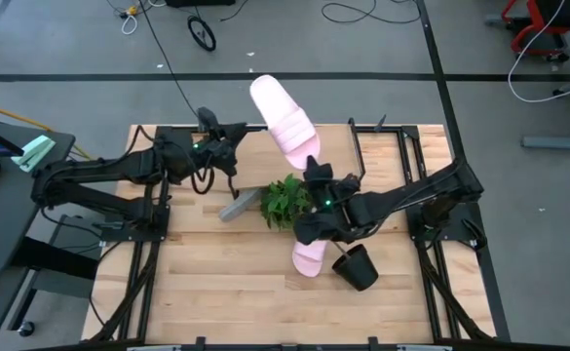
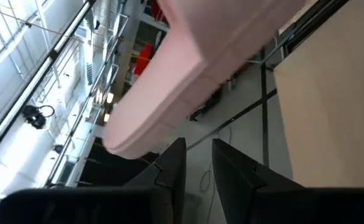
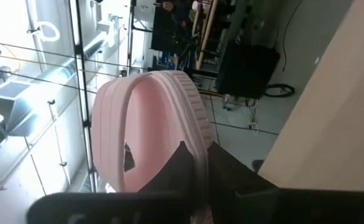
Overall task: Pick and place slides into the shelf
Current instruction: Put the top pink slides on the shelf
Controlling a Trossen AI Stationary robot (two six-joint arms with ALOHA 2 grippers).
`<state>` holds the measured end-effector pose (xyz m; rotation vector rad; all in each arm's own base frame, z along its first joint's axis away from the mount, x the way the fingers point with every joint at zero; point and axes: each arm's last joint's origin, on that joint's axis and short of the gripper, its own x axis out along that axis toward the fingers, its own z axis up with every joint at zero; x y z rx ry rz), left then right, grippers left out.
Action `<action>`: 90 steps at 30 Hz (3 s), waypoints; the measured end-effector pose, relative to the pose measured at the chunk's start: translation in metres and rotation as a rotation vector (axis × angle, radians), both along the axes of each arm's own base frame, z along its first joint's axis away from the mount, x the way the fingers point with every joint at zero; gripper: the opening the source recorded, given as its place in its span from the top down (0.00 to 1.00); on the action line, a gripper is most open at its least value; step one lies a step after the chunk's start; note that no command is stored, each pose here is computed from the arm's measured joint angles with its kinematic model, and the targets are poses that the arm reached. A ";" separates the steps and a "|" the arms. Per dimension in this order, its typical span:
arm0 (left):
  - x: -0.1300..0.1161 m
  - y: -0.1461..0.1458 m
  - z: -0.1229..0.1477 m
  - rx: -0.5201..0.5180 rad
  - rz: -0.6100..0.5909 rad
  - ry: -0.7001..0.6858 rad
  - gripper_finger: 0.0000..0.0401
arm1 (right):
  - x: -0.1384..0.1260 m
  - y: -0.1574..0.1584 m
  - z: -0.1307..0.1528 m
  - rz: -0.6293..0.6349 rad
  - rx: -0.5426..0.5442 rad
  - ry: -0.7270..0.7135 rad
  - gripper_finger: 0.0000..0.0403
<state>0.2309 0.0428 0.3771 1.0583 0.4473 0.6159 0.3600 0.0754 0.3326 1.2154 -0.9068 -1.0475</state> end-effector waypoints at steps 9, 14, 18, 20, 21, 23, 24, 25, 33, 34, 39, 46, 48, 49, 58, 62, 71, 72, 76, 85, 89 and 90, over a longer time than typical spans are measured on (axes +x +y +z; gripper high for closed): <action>-0.013 0.013 0.009 0.008 0.065 -0.052 0.78 | 0.021 0.009 -0.021 0.004 0.010 -0.042 0.93; -0.021 0.019 0.014 0.013 0.097 -0.070 0.80 | 0.035 0.012 -0.041 0.008 0.016 -0.043 0.93; -0.027 0.022 0.017 0.017 0.110 -0.091 0.81 | 0.037 0.013 -0.042 -0.001 0.014 -0.065 0.93; -0.031 0.023 0.018 0.018 0.117 -0.090 0.80 | 0.040 0.014 -0.044 0.002 0.025 -0.095 0.93; -0.032 0.024 0.019 0.020 0.121 -0.099 0.80 | 0.044 0.016 -0.044 0.004 0.038 -0.137 0.93; -0.035 0.026 0.021 0.019 0.125 -0.107 0.79 | 0.048 0.020 -0.045 0.010 0.056 -0.197 0.94; -0.035 0.026 0.021 0.020 0.128 -0.106 0.79 | 0.050 0.021 -0.046 0.010 0.062 -0.216 0.94; -0.036 0.027 0.021 0.021 0.129 -0.111 0.79 | 0.052 0.022 -0.048 0.011 0.066 -0.229 0.94; -0.037 0.028 0.022 0.041 0.128 -0.092 0.80 | 0.059 0.009 -0.062 -0.019 0.065 -0.227 0.94; -0.037 0.028 0.022 0.050 0.127 -0.084 0.80 | 0.058 0.001 -0.064 -0.036 0.062 -0.226 0.94; -0.037 0.028 0.022 0.060 0.126 -0.075 0.82 | 0.047 -0.027 -0.075 -0.102 0.063 -0.282 0.94; -0.038 0.028 0.022 0.061 0.126 -0.076 0.80 | 0.019 -0.031 -0.095 -0.093 0.076 -0.320 0.94; -0.038 0.028 0.022 0.061 0.125 -0.077 0.80 | 0.011 -0.030 -0.096 -0.089 0.072 -0.301 0.94; -0.038 0.028 0.022 0.059 0.125 -0.078 0.81 | 0.008 -0.030 -0.096 -0.087 0.071 -0.295 0.94; -0.037 0.027 0.022 0.049 0.086 -0.089 0.83 | -0.027 -0.038 -0.095 -0.087 0.045 -0.186 0.94; -0.037 0.027 0.022 0.048 0.087 -0.089 0.83 | -0.041 -0.035 -0.097 -0.072 0.041 -0.171 0.94; -0.036 0.027 0.022 0.039 0.086 -0.097 0.83 | -0.060 -0.032 -0.097 -0.046 0.030 -0.117 0.94; -0.036 0.027 0.022 0.032 0.086 -0.104 0.83 | -0.061 -0.032 -0.098 -0.046 0.029 -0.113 0.94; -0.036 0.027 0.022 0.014 0.087 -0.122 0.85 | -0.059 -0.035 -0.092 -0.057 0.047 -0.178 0.94; -0.037 0.027 0.022 0.015 0.089 -0.119 0.83 | -0.085 -0.066 -0.054 -0.150 0.003 -0.029 0.94; -0.037 0.027 0.022 0.013 0.095 -0.121 0.84 | -0.097 -0.074 -0.038 -0.175 -0.008 0.018 0.94; -0.037 0.027 0.022 0.009 0.095 -0.124 0.85 | -0.099 -0.074 -0.036 -0.175 -0.009 0.026 0.94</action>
